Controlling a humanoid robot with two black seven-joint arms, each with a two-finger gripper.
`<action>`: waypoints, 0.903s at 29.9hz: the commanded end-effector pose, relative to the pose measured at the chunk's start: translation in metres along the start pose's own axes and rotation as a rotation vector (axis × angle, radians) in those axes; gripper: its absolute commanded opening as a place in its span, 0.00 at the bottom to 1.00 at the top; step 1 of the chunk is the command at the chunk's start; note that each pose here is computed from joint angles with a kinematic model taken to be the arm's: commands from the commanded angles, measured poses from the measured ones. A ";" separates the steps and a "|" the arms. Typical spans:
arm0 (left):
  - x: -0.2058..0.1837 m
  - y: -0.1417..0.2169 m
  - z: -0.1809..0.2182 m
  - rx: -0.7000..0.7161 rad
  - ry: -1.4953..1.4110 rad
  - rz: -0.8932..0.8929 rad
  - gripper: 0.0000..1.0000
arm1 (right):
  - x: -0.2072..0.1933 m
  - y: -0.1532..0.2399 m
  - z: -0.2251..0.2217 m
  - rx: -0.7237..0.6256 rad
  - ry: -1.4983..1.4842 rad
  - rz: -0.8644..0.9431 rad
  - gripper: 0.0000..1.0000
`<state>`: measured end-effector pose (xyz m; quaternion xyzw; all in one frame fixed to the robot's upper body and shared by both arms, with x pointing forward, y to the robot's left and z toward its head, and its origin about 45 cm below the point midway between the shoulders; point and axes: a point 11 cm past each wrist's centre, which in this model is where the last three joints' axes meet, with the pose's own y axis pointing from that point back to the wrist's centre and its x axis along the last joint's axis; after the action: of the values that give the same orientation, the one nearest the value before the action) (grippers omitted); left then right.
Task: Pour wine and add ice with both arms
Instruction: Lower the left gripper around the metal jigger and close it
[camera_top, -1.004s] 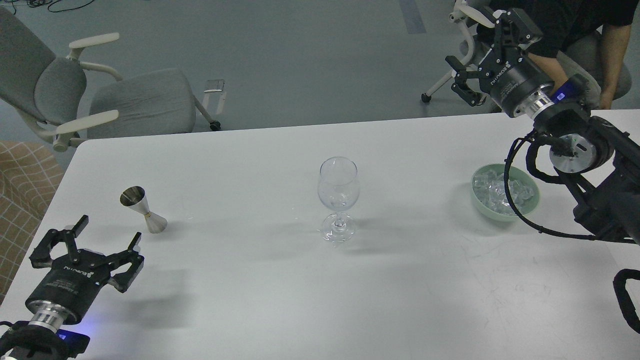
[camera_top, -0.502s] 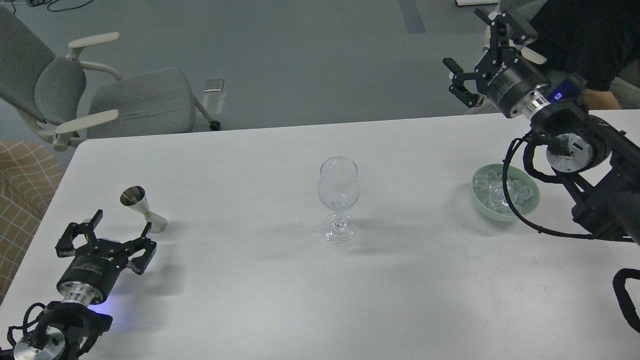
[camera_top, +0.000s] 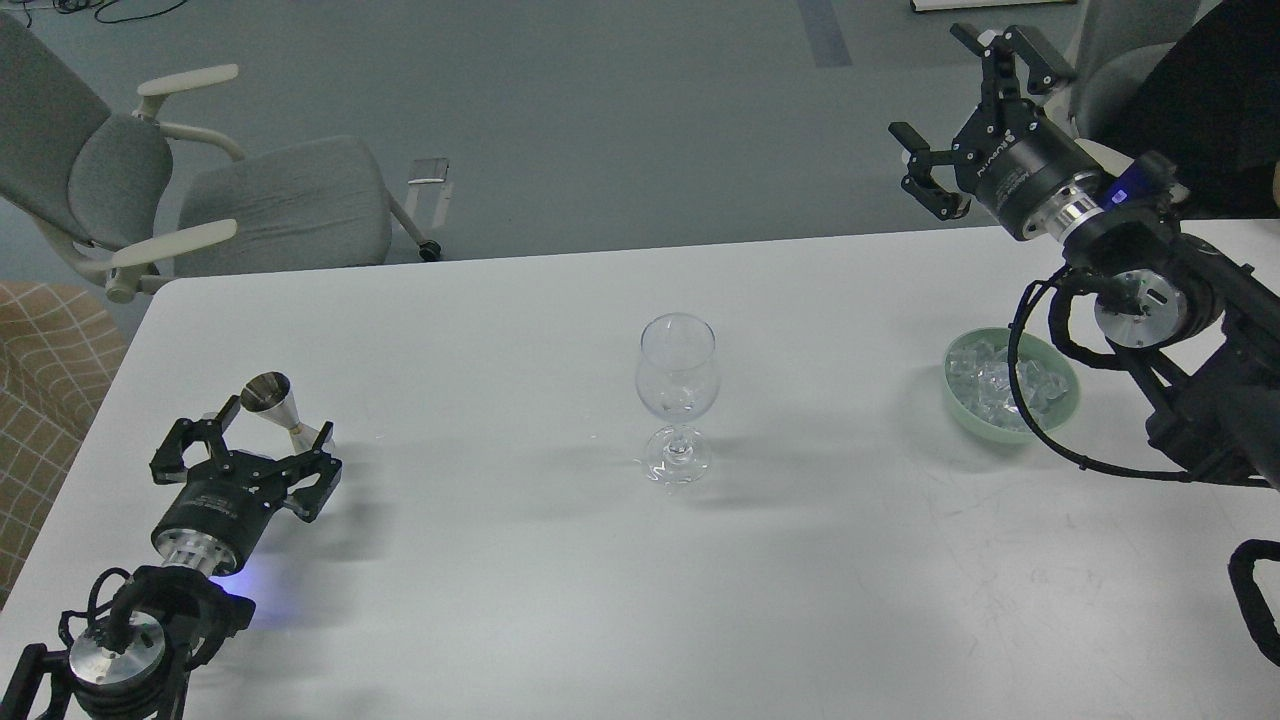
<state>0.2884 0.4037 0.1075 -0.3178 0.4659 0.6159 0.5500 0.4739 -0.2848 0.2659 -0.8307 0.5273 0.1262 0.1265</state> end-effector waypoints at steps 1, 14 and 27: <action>0.002 -0.007 -0.007 0.025 -0.002 0.009 0.97 | -0.001 -0.001 0.000 0.002 -0.003 -0.002 1.00; 0.001 -0.021 -0.005 -0.012 0.004 0.023 0.62 | 0.001 0.002 0.001 -0.003 0.001 0.003 1.00; 0.009 -0.019 -0.002 -0.037 0.004 0.040 0.12 | 0.002 0.002 0.001 -0.003 0.003 0.004 1.00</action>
<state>0.3057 0.4038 0.0953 -0.3199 0.4625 0.6342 0.5307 0.4729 -0.2867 0.2644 -0.8301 0.5287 0.1260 0.1247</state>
